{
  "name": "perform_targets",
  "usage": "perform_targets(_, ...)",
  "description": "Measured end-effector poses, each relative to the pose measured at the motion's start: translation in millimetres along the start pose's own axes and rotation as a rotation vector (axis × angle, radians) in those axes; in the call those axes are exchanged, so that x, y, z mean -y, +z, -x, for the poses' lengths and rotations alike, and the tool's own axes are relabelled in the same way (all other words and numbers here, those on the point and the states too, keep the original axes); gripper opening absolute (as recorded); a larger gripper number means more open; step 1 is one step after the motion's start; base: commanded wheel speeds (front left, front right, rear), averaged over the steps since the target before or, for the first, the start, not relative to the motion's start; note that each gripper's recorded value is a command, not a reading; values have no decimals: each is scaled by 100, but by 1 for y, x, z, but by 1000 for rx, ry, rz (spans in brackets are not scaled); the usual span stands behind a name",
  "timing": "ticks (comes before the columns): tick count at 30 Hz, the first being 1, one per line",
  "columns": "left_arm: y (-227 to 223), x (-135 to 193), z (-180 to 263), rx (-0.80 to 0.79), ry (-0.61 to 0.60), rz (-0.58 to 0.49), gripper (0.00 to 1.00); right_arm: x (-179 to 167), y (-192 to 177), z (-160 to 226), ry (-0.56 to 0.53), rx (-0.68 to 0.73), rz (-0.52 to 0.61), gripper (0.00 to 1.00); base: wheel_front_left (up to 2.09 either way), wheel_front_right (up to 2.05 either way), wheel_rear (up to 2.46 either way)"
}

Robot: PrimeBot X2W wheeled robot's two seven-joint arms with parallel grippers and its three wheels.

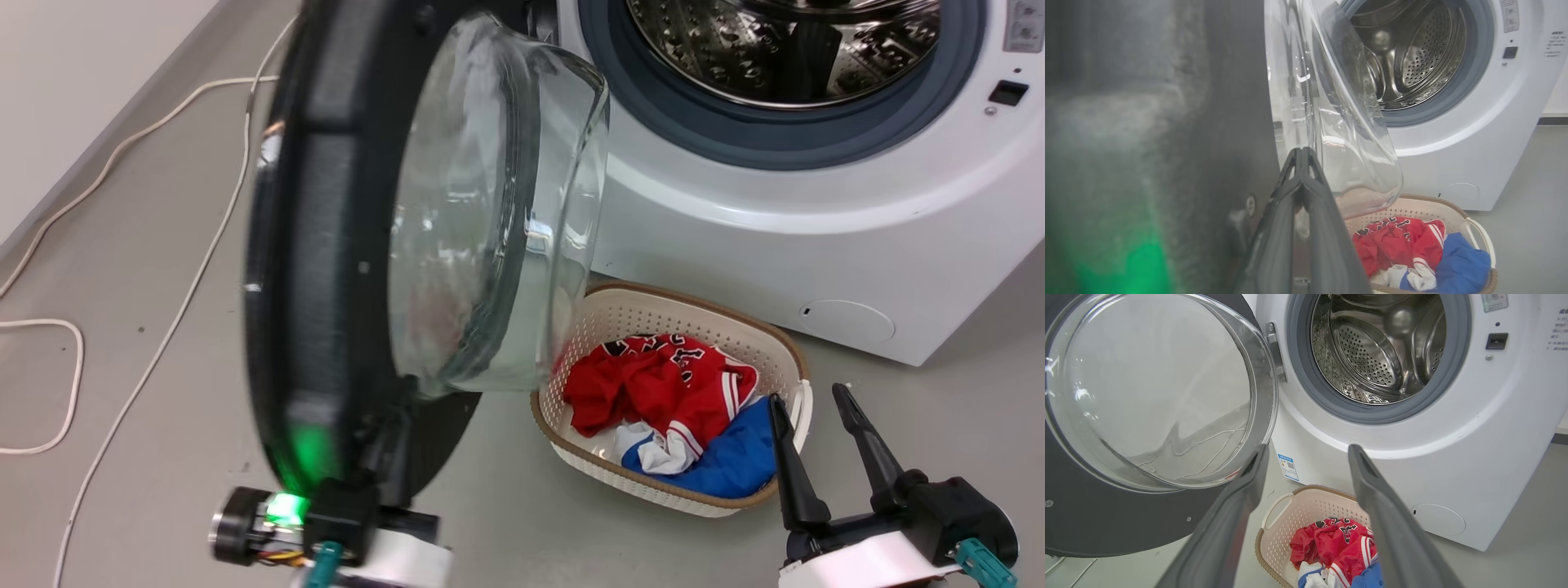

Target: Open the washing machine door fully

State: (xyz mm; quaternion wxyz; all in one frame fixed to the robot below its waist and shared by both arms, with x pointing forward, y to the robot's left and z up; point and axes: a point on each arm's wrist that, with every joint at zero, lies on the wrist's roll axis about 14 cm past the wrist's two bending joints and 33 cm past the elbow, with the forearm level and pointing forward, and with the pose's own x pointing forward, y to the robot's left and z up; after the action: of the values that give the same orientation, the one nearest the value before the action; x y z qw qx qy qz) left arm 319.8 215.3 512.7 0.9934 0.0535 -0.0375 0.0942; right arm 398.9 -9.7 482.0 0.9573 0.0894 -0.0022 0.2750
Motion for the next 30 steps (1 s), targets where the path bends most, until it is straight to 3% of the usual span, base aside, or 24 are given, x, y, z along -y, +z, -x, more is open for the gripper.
perform_targets(20, 6, -146, -20, 17, 416, -70, 0, 18, -20, -7, -31, -42, 20, 100, 0, 0, 0)
perform_targets(30, -14, -180, -25, -36, 503, -54, 0, 29, -22, -12, -47, -38, 26, 100, 0, 0, 0)
